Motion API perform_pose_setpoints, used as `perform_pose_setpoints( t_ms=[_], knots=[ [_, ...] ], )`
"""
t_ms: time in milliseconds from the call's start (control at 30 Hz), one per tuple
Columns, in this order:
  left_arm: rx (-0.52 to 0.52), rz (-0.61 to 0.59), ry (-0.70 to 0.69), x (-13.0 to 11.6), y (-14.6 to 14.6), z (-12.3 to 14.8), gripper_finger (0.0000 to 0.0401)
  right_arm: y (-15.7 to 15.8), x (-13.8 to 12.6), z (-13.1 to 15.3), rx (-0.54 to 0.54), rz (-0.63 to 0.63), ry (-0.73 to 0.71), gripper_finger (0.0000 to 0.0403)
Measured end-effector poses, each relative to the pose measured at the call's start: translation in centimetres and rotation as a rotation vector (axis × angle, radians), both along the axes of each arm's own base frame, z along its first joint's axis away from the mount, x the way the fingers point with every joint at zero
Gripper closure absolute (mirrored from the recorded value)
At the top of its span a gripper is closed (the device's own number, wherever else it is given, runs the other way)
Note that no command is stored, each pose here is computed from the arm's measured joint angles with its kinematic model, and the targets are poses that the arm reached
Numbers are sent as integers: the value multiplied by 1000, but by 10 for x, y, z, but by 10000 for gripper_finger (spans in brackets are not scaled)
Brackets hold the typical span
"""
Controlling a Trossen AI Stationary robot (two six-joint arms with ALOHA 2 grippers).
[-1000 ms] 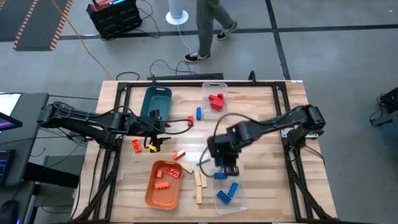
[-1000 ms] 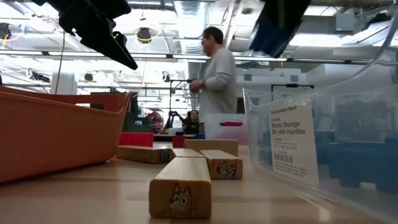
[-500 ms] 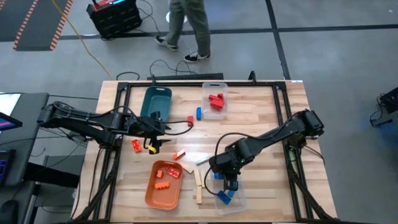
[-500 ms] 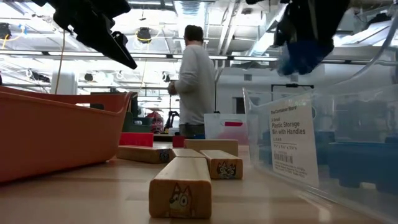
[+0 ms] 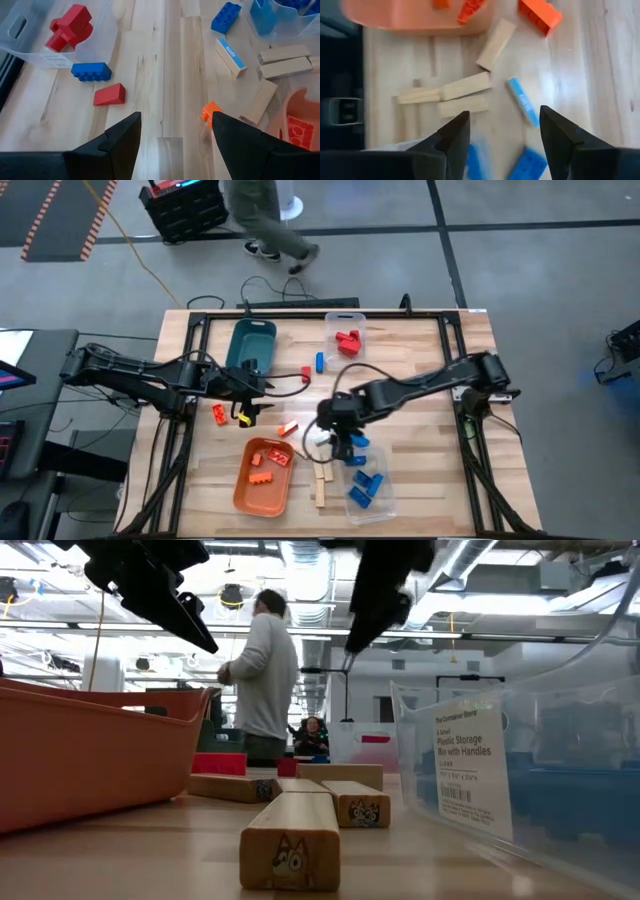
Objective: Sort blocks
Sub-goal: Put the brown wooden block into the blue bin
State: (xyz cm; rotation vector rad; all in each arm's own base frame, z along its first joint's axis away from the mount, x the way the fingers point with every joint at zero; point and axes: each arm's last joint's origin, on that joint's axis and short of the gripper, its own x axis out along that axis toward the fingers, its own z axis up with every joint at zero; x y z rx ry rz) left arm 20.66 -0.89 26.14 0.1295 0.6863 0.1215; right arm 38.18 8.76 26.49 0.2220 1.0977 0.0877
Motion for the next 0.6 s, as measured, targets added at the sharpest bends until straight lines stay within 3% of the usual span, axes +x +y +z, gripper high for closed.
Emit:
perform_pose_setpoints(
  t_ms=[300,600],
  knots=[
    [61,60,27,-7,3,1,164,3,48,-40,-113,174,150,195],
    [19,154,-26,-40,7,17,164,2,64,-78,-134,208,234,195]
  ],
)
